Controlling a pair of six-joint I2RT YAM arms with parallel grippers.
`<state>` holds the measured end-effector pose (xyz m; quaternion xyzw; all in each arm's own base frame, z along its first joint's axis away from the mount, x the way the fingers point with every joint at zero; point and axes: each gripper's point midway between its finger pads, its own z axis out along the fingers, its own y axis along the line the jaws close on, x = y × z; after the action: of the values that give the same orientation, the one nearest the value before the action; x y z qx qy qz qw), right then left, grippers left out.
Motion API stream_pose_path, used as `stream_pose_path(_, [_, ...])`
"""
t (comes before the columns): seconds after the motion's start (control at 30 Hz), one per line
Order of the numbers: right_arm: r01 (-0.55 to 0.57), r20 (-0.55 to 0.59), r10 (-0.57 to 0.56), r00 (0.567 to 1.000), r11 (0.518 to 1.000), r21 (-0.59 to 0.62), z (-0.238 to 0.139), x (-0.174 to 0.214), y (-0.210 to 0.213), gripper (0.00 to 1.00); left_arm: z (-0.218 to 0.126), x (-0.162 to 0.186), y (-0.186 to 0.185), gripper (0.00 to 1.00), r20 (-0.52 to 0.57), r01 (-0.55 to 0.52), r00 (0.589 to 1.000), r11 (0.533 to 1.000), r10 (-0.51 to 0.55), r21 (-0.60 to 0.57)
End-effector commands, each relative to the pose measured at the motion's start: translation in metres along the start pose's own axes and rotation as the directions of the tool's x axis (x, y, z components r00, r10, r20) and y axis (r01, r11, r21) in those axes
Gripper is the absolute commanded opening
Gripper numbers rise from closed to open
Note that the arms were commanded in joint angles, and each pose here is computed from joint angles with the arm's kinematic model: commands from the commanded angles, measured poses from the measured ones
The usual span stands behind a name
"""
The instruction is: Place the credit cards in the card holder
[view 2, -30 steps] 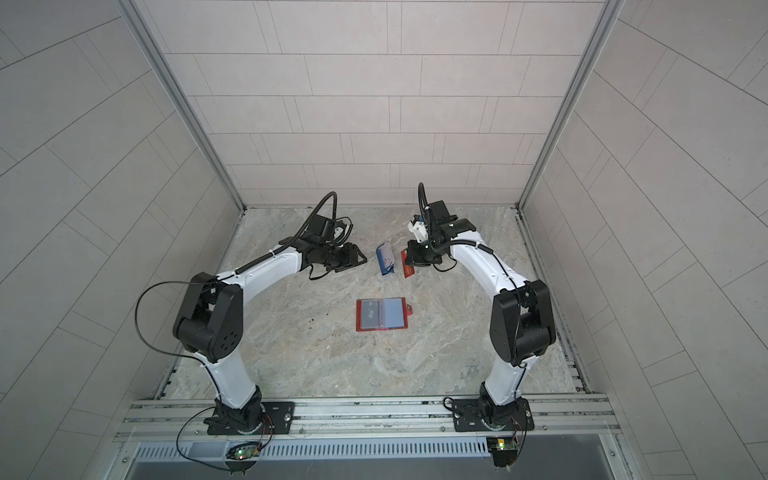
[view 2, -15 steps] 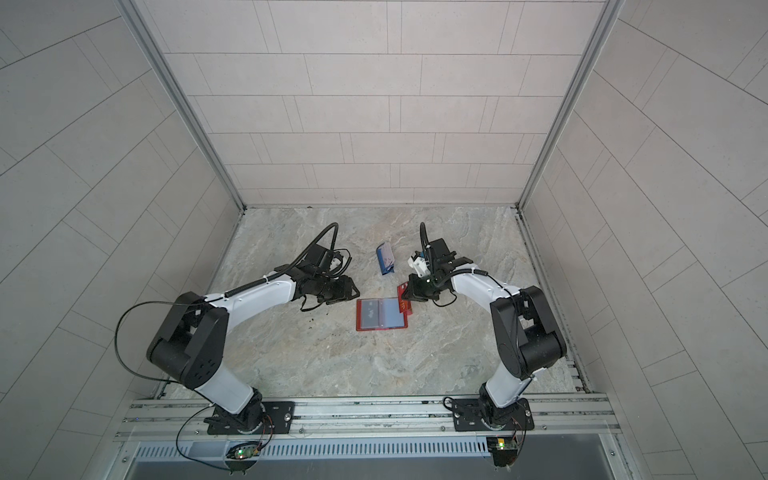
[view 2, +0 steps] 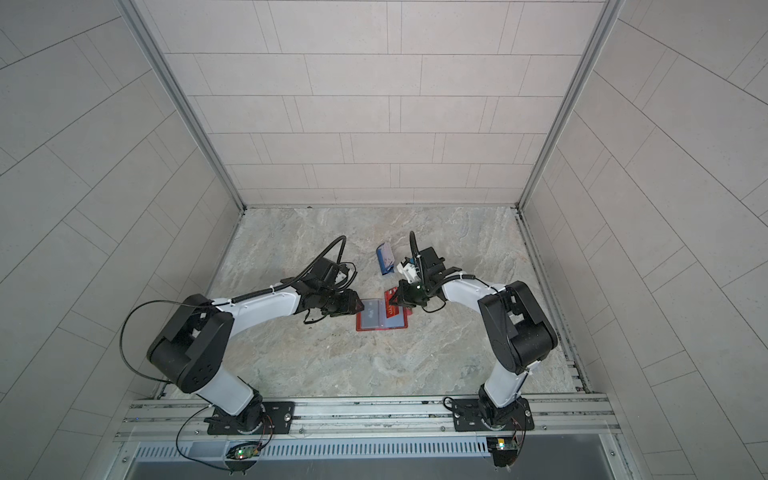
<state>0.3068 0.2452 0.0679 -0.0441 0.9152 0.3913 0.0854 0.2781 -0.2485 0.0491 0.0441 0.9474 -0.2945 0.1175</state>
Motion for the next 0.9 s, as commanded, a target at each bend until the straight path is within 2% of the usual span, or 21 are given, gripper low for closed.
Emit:
stream_pose_path(0.0, [-0.007, -0.011, 0.007, 1.0, 1.0, -0.016, 0.008, 0.001, 0.003, 0.0, 0.008, 0.002, 0.0, 0.47, 0.017, 0.026, 1.0, 0.999, -0.026, 0.019])
stream_pose_path(0.87, [-0.058, -0.061, 0.057, 0.996, 0.998, -0.022, 0.03, 0.012, -0.006, 0.0, 0.024, 0.022, 0.015, 0.4, -0.03, 0.082, 0.996, 0.997, -0.082, 0.012])
